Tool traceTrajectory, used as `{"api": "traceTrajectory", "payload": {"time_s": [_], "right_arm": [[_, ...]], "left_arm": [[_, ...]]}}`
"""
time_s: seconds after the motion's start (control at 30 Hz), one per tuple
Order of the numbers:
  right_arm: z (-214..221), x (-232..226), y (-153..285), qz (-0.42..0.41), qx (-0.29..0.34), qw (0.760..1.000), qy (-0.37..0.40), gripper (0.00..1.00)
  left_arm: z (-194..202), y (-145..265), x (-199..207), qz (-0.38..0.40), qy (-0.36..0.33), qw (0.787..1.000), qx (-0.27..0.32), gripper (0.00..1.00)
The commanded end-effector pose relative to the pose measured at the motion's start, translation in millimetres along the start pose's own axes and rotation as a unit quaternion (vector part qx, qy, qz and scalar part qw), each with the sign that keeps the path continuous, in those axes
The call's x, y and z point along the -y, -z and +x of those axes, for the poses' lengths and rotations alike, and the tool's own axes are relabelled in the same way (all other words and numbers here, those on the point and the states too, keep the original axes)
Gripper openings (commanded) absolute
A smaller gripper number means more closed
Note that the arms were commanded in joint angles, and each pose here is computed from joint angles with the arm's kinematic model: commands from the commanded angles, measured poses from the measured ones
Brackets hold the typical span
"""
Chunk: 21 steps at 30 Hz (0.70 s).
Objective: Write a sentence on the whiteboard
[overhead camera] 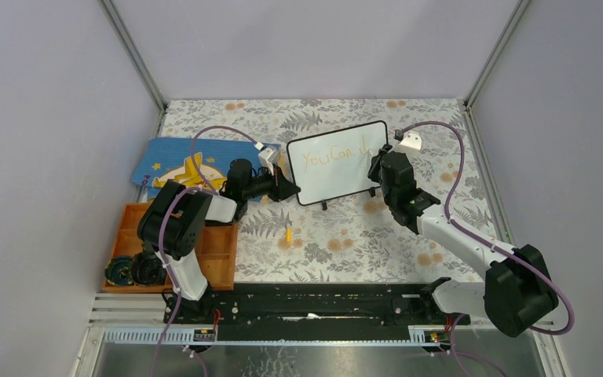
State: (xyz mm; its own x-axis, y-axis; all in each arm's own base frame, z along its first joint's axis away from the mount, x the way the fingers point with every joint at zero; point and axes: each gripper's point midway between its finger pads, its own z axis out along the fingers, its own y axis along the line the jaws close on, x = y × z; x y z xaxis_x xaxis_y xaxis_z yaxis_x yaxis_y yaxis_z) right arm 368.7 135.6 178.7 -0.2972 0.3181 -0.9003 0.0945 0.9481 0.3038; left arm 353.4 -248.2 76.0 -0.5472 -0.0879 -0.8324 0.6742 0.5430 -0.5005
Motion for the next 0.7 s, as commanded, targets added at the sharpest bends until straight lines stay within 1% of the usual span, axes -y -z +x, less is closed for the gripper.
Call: {"api": "traceTrajectory", "payload": {"time_s": [0.0,0.37,0.67], "right_arm": [[-30,-3,-4,0.015,0.038,0.999,-0.017,0.0],[-39,-13,-2,-0.011,0.053,0.998,-0.023,0.0],[-32,-21,-2,-0.038,0.043,0.998,-0.021,0.0]], "left_arm": [[0,0,-5,-0.017,-0.016,1.0,-0.003,0.2],[-1,0,-5,-0.017,-0.017,1.0,-0.002,0.2],[0,0,-5,-0.017,-0.015,1.0,-0.003,0.2]]}}
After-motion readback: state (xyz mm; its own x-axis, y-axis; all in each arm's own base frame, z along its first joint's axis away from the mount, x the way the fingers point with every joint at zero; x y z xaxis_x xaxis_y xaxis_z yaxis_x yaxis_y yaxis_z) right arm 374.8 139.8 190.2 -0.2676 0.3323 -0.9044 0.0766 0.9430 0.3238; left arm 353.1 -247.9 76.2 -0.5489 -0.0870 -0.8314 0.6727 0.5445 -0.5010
